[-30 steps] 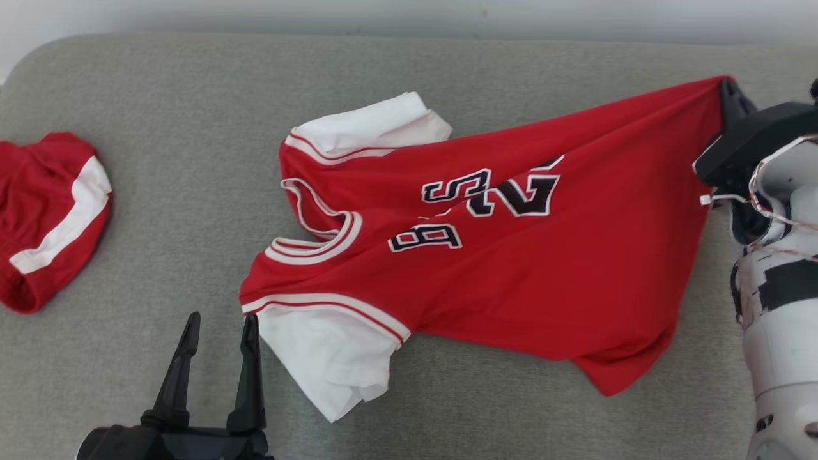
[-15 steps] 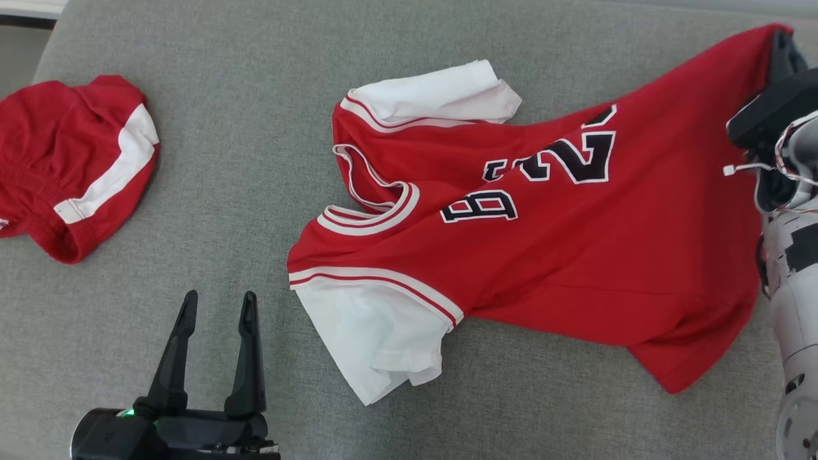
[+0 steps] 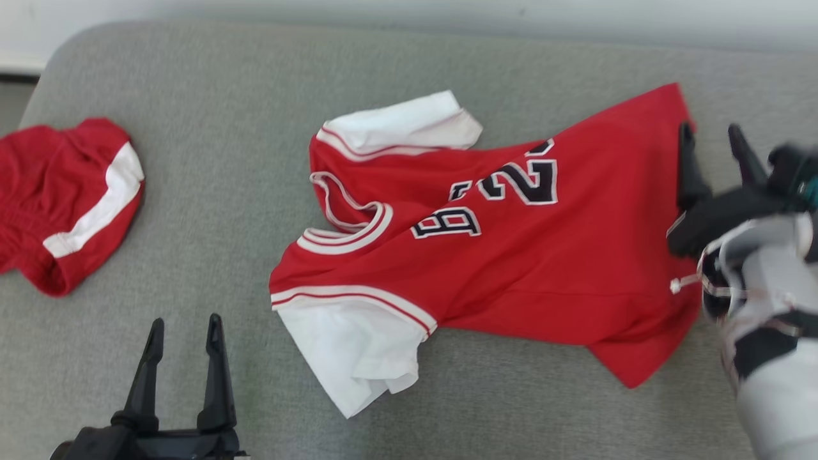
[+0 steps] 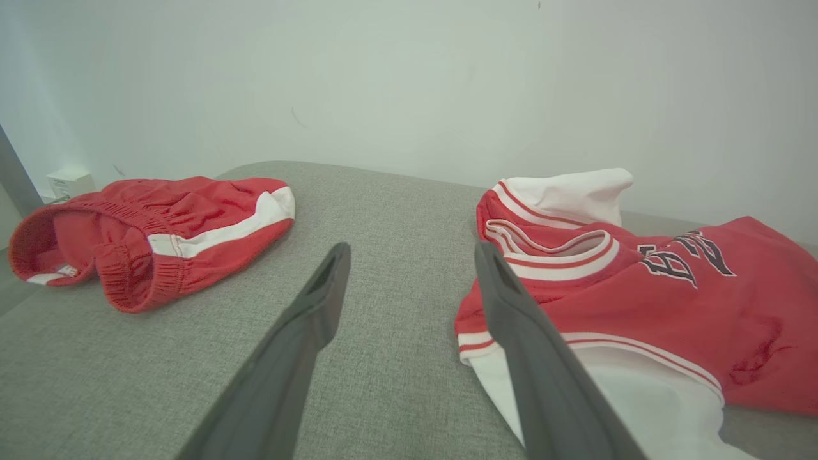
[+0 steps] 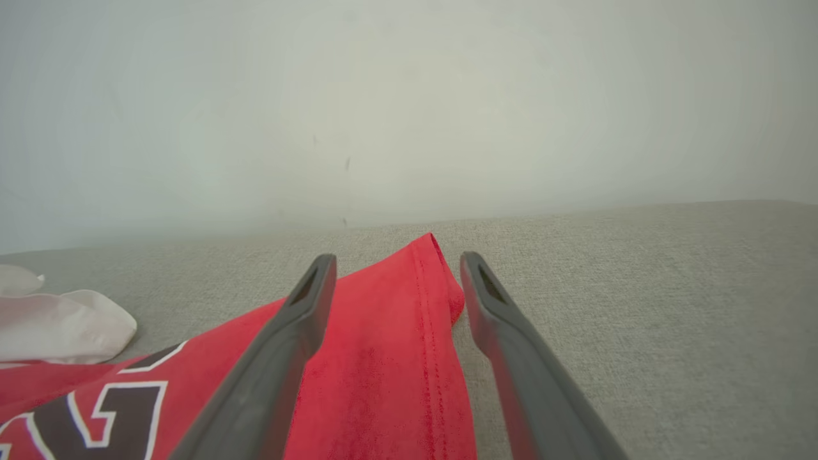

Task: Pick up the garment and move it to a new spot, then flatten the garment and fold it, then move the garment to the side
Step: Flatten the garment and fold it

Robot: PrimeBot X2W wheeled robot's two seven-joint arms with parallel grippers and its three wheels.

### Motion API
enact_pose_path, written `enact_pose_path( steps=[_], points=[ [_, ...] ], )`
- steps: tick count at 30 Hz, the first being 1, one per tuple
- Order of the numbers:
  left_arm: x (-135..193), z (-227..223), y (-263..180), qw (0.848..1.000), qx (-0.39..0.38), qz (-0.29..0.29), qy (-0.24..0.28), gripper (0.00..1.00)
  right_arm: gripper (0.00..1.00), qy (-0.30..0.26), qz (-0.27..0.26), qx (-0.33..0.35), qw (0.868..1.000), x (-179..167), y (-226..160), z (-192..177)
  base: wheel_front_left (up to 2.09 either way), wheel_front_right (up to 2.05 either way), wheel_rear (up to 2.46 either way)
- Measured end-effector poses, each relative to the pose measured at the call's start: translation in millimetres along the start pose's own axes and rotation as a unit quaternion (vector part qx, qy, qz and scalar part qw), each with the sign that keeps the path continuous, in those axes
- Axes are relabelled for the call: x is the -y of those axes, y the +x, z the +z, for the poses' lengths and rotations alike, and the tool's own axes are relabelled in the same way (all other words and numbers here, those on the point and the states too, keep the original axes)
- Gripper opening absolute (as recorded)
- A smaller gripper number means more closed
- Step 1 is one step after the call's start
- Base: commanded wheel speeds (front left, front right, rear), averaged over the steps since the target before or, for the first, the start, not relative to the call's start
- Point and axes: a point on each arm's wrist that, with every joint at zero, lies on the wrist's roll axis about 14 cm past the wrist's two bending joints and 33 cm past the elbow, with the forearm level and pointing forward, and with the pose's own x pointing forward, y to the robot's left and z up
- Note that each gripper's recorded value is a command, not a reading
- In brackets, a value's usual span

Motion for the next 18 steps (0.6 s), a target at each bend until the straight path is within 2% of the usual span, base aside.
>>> enact_pose_path(
  steps=[8,9,18],
  points=[
    [-4.4,8.2,-14.2,1.000,0.009,0.010,0.005,1.00,1.00,-0.055,0.035,0.051,0.997,-6.8,-75.9,10.1,0.00,0.00,0.00],
    [-4.4,8.2,-14.2,1.000,0.009,0.010,0.005,1.00,1.00,-0.055,0.035,0.051,0.997,-6.8,-75.9,10.1,0.00,0.00,0.00],
    [9.6,14.8,-29.6,1.000,0.019,-0.011,-0.003,1.00,1.00,-0.059,0.026,0.096,0.993,-8.2,-156.1,19.6,0.00,0.00,0.00]
  ],
)
